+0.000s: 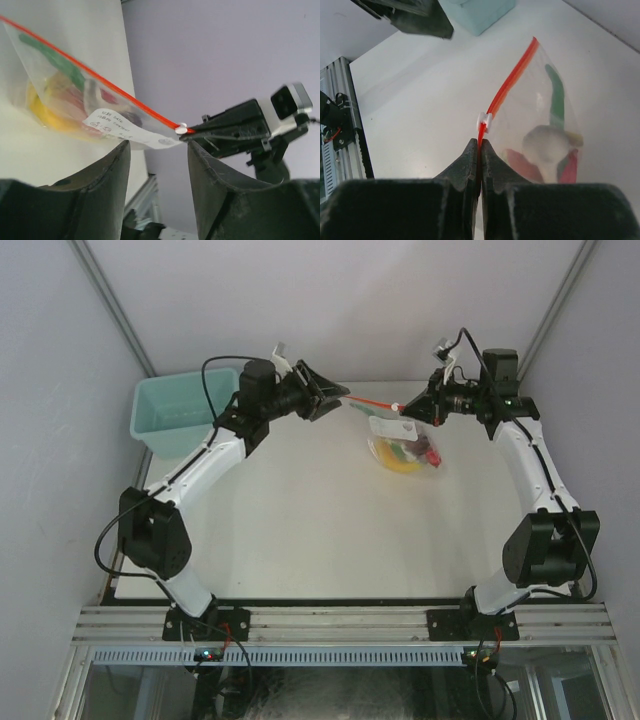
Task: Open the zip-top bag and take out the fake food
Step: Adjust the zipper food storage bag at the center of the board.
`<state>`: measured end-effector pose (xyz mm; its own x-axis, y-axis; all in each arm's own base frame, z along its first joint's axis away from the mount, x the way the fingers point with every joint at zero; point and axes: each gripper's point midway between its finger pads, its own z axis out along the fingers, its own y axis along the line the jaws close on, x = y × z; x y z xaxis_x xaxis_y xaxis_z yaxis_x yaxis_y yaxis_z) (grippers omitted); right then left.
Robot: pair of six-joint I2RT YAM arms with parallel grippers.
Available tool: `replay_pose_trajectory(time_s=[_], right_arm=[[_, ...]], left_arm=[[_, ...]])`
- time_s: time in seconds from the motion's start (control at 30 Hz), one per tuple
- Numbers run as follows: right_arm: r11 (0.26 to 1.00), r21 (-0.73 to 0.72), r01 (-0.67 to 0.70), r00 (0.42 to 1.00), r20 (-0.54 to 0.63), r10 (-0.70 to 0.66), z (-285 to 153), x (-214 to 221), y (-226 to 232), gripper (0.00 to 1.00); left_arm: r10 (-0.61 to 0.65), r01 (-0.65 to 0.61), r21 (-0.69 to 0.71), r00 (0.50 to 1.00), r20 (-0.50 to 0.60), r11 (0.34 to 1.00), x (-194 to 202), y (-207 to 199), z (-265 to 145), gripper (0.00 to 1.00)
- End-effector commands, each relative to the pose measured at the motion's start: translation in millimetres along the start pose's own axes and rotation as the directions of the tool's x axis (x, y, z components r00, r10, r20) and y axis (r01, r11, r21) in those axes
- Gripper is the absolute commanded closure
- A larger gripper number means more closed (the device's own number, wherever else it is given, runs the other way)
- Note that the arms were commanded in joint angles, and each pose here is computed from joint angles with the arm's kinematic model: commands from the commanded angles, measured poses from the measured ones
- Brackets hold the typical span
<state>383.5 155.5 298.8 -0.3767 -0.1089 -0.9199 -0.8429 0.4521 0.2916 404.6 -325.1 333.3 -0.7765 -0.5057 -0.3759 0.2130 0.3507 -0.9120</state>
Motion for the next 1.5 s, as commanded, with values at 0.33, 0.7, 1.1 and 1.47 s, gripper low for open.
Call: replay_pose_trajectory(time_s=[0.33,0.7,1.1,1.47], right_arm=[[0.997,-0.011,0.074,0.996,0.046,-0.073,35,-23,25,1.0],[0.993,-0.055,0.103,0.995,-0.003,-0.103,48,-8,36,1.0],[0.969,-0.156,0.19,0.978,-0.059,-0.201,52,13,62,1.0],[0.876,-0.362,0.318,0.944,0.033,-0.329,15,12,107,0.58]], left_arm=[[-0.39,0.391,-0.15,0.92,0.035,0.908,18,25,33,0.42],[-0.416,0.407,-0.254,0.909,0.02,0.877,28,43,38,0.4],[-0.385,0.372,-0.255,0.923,-0.001,0.892,31,49,45,0.92],[0.195,-0.216,-0.139,0.97,-0.147,0.966,11,9,35,1.0]])
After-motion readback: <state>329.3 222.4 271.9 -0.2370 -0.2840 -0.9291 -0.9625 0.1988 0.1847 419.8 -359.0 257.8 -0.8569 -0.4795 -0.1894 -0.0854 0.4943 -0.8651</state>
